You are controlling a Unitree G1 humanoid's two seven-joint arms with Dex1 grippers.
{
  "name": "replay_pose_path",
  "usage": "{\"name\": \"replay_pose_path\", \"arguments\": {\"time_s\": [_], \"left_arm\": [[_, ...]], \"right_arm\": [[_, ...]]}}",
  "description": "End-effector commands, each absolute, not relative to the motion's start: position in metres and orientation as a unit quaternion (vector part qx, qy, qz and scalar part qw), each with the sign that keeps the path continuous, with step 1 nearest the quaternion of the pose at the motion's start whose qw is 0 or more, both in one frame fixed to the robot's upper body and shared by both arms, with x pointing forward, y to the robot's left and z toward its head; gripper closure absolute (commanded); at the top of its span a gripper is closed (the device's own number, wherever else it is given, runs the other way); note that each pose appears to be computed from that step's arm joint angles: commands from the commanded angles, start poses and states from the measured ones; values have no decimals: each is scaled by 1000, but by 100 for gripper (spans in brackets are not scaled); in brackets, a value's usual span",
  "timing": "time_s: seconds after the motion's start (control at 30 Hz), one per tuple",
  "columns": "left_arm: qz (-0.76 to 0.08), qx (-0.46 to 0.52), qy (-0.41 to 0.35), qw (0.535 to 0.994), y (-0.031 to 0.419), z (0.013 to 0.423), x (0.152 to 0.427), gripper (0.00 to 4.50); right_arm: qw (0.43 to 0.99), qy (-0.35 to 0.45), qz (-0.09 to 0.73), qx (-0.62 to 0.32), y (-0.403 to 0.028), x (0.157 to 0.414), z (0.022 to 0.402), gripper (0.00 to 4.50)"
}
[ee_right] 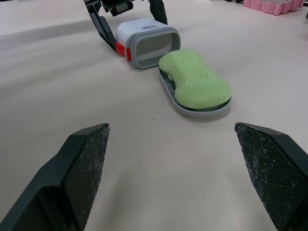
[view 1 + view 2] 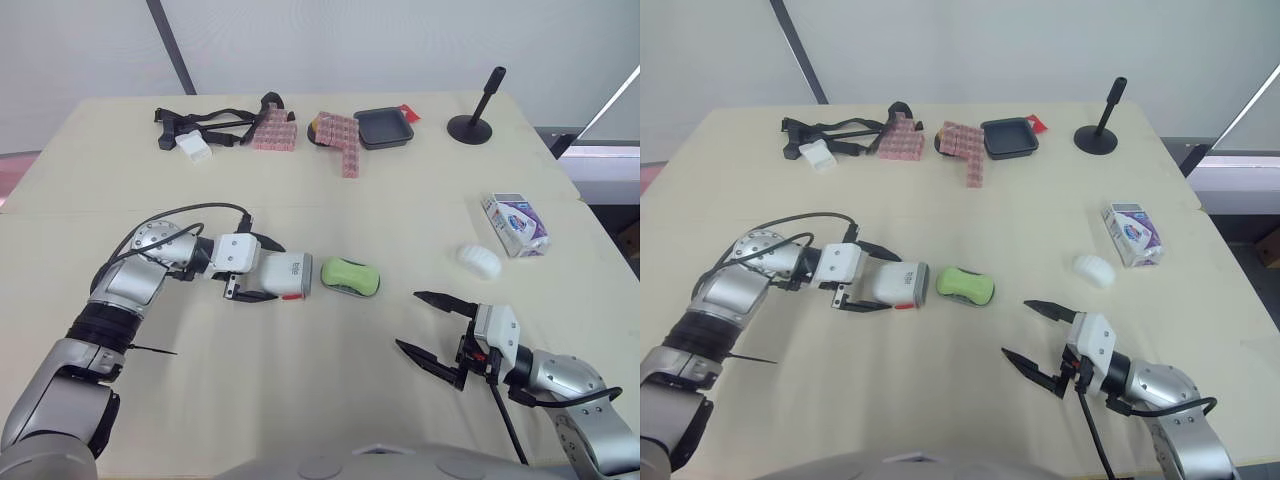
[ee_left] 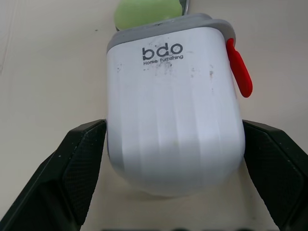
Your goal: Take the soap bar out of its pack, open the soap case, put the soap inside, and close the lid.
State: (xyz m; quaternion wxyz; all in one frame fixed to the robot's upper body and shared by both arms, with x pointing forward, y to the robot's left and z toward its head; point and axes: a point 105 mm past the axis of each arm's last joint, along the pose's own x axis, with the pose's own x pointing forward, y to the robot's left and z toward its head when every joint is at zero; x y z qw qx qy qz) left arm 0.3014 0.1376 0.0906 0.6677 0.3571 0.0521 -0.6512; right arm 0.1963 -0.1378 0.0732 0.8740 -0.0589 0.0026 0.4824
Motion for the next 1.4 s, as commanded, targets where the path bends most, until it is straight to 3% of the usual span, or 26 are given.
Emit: {"name": "replay_pose_path", "arguments": {"time_s": [0.03,0.07,0.33,0.63,0.93,1.4], "left_arm": [[-642,367,30,672,136,100,307,82],[-642,367,27,673,136,100,307,104],[-644,369,23,669,135,99,308,104],[-651,366,18,665,135,100,304,104],[-654,367,18,661,133,98,303,104],[-655,369,15,659,129,97,305,104]], "right_arm": [[871,-12,487,-67,-136,196,82,0],[871,-12,487,-67,-136,196,81,0],[876,-9,478,-60,-139,197,83,0],[855,36,510,-81,-148,224,104,0],[815,112,554,-128,-111,250,122,0],[795,154,564,-161,-58,275,113,0]]}}
